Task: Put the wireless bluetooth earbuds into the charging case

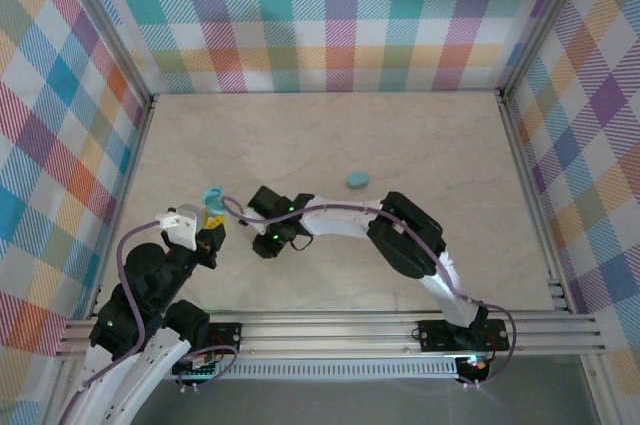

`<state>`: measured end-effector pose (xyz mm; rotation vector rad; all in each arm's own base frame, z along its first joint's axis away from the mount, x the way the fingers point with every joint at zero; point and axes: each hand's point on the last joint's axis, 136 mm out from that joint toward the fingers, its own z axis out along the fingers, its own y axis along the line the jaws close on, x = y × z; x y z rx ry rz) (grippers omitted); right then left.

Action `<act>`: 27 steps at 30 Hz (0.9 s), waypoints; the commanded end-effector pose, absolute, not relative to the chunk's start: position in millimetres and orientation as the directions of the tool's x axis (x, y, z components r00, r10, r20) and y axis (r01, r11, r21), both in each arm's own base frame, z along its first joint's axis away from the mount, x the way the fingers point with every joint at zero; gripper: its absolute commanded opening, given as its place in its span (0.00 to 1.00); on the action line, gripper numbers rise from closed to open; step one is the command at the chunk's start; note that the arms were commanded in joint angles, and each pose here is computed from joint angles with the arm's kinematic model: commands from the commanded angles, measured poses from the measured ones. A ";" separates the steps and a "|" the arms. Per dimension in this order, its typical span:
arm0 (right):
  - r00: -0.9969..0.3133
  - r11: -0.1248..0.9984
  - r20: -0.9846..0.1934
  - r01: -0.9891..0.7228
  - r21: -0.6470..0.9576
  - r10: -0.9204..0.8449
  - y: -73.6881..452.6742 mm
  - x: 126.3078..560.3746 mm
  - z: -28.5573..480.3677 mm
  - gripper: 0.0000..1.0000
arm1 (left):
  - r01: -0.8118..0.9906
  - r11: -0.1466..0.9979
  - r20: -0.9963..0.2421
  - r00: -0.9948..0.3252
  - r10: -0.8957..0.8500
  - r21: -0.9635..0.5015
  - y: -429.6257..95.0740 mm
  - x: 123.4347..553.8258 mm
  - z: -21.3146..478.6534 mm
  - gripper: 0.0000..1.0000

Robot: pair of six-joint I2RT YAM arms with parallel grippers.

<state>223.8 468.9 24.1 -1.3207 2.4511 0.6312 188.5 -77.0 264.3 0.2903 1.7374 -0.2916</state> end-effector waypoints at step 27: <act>-0.990 0.965 -0.120 0.035 0.259 0.068 246.4 265.0 32.8 0.50 | 0.527 0.841 -0.983 -0.181 -0.027 -0.120 -136.7 222.0 253.9 0.00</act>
